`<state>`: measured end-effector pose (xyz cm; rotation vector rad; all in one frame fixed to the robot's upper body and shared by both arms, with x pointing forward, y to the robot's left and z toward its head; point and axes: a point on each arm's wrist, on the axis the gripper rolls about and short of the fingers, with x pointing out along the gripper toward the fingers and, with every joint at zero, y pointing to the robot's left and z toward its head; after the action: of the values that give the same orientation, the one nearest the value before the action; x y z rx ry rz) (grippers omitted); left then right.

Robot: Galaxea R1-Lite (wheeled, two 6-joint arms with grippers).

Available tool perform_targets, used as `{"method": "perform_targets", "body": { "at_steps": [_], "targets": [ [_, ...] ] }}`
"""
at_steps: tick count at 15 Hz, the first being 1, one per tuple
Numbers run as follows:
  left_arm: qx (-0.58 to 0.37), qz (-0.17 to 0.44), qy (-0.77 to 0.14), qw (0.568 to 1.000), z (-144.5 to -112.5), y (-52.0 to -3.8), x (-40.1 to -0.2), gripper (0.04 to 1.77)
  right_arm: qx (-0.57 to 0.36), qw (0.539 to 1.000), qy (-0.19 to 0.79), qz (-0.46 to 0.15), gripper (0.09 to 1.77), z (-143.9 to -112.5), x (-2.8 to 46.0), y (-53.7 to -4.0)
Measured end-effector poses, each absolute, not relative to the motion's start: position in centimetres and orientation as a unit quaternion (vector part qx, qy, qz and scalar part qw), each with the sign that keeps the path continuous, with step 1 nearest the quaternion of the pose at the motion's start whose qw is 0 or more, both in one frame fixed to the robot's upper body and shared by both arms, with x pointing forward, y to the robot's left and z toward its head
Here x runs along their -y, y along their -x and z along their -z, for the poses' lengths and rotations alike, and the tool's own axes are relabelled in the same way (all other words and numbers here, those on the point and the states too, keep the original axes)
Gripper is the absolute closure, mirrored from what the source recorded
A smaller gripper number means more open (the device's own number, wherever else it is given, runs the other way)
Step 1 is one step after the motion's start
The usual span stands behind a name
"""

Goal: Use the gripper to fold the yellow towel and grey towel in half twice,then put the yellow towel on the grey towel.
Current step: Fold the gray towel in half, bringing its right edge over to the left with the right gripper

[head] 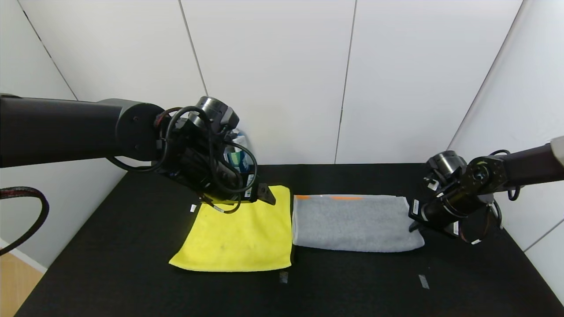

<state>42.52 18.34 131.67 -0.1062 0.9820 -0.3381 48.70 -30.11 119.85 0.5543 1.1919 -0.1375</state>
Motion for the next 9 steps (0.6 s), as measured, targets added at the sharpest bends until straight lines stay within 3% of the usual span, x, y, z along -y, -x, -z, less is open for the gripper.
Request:
{"method": "perform_targets", "body": {
  "at_steps": [9],
  "targets": [
    [-0.468, 0.164, 0.050, 0.867, -131.7, -42.6, -18.2, 0.09, -0.530, 0.800, -0.262, 0.102, 1.74, -121.6, 37.1, -47.9]
  ]
}}
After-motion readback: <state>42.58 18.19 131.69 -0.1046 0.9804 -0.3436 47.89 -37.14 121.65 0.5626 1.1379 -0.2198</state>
